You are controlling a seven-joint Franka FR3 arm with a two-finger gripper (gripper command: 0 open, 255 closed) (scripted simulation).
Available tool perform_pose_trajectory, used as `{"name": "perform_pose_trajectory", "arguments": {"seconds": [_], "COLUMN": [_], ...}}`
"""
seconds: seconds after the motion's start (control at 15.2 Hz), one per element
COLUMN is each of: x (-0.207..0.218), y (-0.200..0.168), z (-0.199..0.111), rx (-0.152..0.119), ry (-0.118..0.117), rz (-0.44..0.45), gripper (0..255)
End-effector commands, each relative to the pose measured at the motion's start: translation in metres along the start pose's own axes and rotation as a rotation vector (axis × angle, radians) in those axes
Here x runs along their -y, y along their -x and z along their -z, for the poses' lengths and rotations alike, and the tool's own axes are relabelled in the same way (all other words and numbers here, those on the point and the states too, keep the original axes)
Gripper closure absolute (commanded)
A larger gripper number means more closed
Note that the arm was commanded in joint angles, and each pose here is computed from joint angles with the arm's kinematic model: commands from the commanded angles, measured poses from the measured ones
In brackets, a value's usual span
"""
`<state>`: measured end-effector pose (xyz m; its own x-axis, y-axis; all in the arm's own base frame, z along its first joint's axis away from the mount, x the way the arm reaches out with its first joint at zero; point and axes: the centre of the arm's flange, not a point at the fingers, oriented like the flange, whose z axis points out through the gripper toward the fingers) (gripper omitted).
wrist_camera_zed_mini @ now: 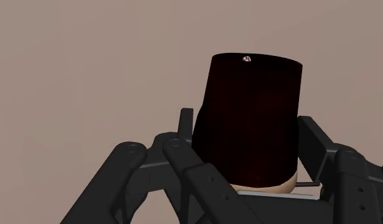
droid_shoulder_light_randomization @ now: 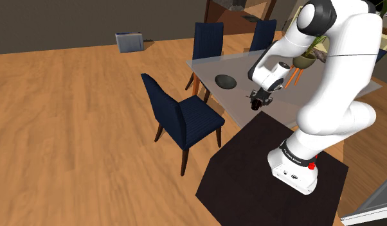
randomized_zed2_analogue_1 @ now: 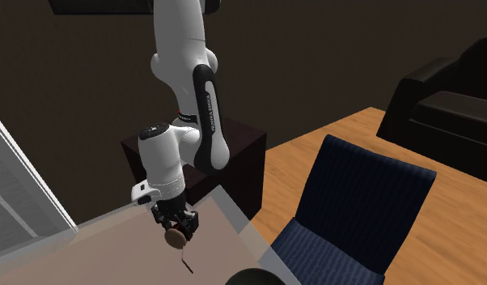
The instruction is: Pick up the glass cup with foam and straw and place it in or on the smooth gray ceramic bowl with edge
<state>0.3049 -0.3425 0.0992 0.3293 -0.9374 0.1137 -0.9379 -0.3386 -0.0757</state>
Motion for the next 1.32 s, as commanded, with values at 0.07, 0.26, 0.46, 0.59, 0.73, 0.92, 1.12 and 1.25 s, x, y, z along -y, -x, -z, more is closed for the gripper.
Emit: {"name": "perform_pose_trajectory", "arguments": {"seconds": [0.07, 0.26, 0.46, 0.59, 0.73, 0.92, 1.12, 1.25], "x": [0.0, 0.002, 0.003, 0.004, 0.004, 0.006, 0.007, 0.008], "y": [-0.001, -0.002, -0.004, -0.005, -0.007, -0.008, -0.01, -0.011], "z": [0.005, 0.021, 0.037, 0.047, 0.058, 0.073, 0.089, 0.099], "rx": [0.0, 0.0, 0.0, 0.0, 0.0, 0.0, 0.0, 0.0], "ry": [0.0, 0.0, 0.0, 0.0, 0.0, 0.0, 0.0, 0.0], "rz": [0.0, 0.0, 0.0, 0.0, 0.0, 0.0, 0.0, 0.0], "gripper": [255, 255, 255, 255, 255, 255, 255, 255]}}
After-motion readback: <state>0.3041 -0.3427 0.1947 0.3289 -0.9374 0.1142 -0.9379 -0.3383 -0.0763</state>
